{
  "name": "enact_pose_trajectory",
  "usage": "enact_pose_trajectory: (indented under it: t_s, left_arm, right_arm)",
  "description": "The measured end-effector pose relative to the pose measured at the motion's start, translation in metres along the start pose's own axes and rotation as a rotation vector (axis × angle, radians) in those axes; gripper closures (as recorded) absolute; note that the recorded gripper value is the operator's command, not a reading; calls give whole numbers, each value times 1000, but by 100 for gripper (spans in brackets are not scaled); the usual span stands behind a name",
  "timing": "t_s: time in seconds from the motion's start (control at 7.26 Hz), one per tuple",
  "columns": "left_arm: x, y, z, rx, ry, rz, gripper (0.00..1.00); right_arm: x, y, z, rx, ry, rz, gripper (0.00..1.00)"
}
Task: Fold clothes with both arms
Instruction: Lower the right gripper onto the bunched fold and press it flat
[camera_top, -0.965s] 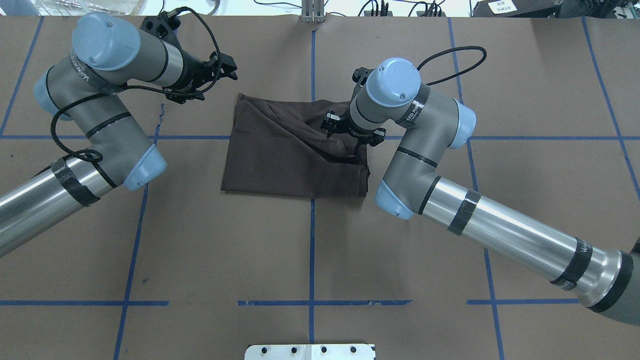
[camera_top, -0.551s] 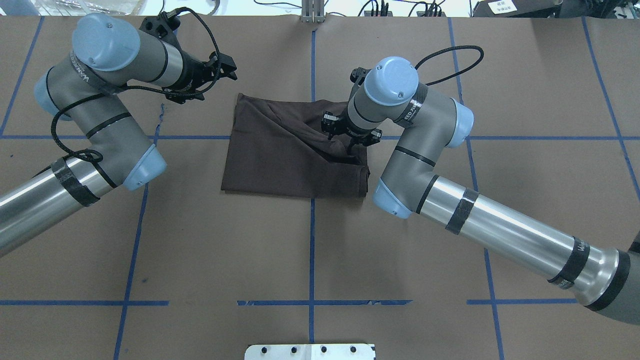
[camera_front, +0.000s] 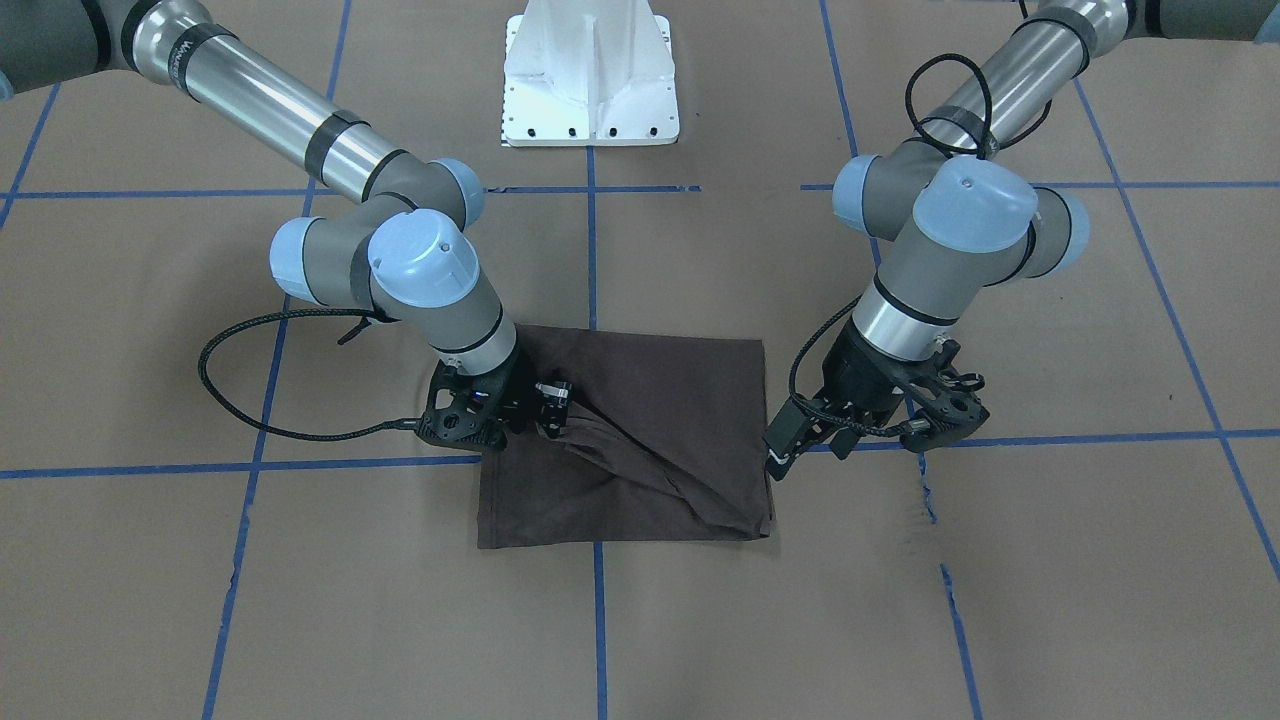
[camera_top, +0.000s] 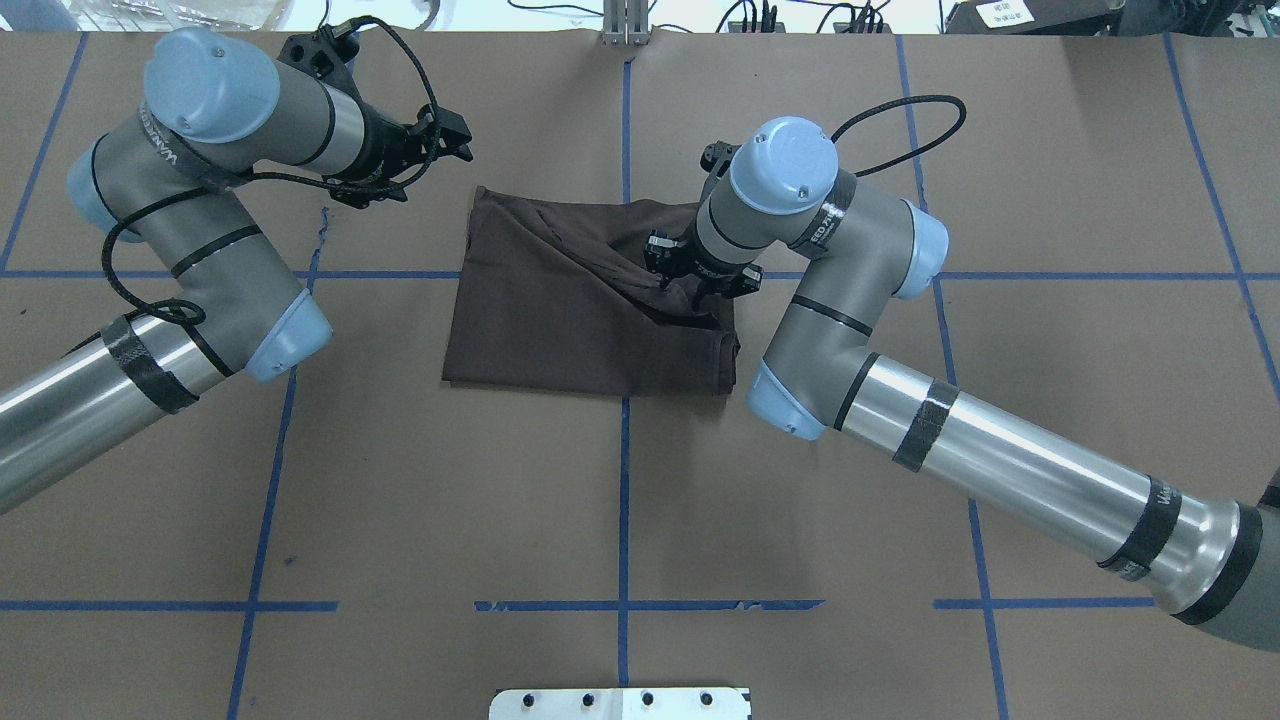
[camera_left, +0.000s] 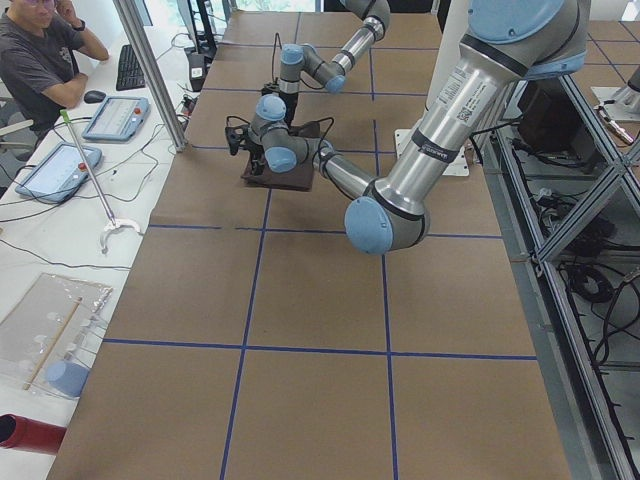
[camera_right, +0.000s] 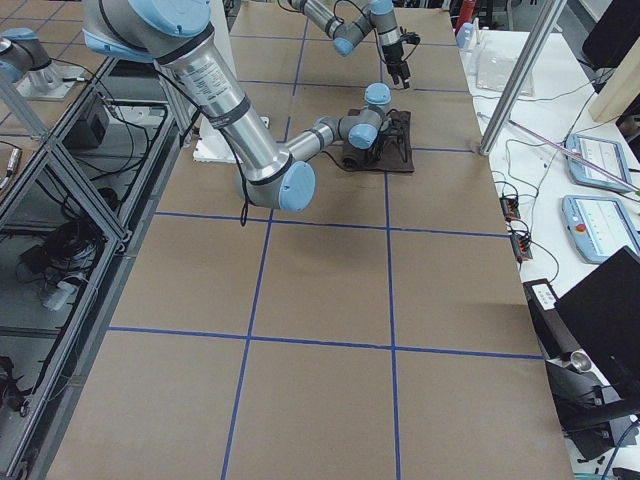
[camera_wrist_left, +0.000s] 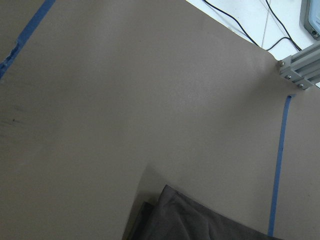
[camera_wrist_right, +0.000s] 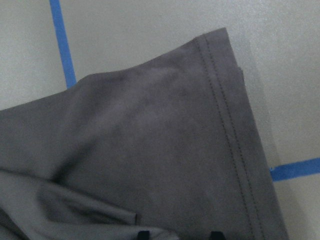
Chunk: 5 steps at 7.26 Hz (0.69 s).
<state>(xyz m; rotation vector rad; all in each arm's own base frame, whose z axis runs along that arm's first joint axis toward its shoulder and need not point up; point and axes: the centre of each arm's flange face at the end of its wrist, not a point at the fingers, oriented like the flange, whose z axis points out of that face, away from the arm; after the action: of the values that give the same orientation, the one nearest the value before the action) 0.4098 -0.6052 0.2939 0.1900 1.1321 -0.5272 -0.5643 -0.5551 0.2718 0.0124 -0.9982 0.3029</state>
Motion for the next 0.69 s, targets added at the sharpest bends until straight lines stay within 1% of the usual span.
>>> enact_pose_trajectory:
  t_s: [0.14, 0.28, 0.41, 0.55, 0.69]
  left_arm:
    - [0, 0, 0, 0, 0, 0, 0]
    - [0, 0, 0, 0, 0, 0, 0]
    - [0, -1, 0, 1, 0, -1, 0]
    - [0, -1, 0, 1, -1, -1, 0]
    - [0, -1, -1, 1, 0, -1, 0]
  right_arm:
    - [0, 2, -1, -11, -3, -1, 44]
    - [-1, 3, -1, -22, -6, -2, 56]
    - [0, 4, -1, -29, -8, -3, 58]
    - [0, 4, -1, -31, -10, -3, 91]
    - [-1, 4, -1, -33, -11, -3, 100]
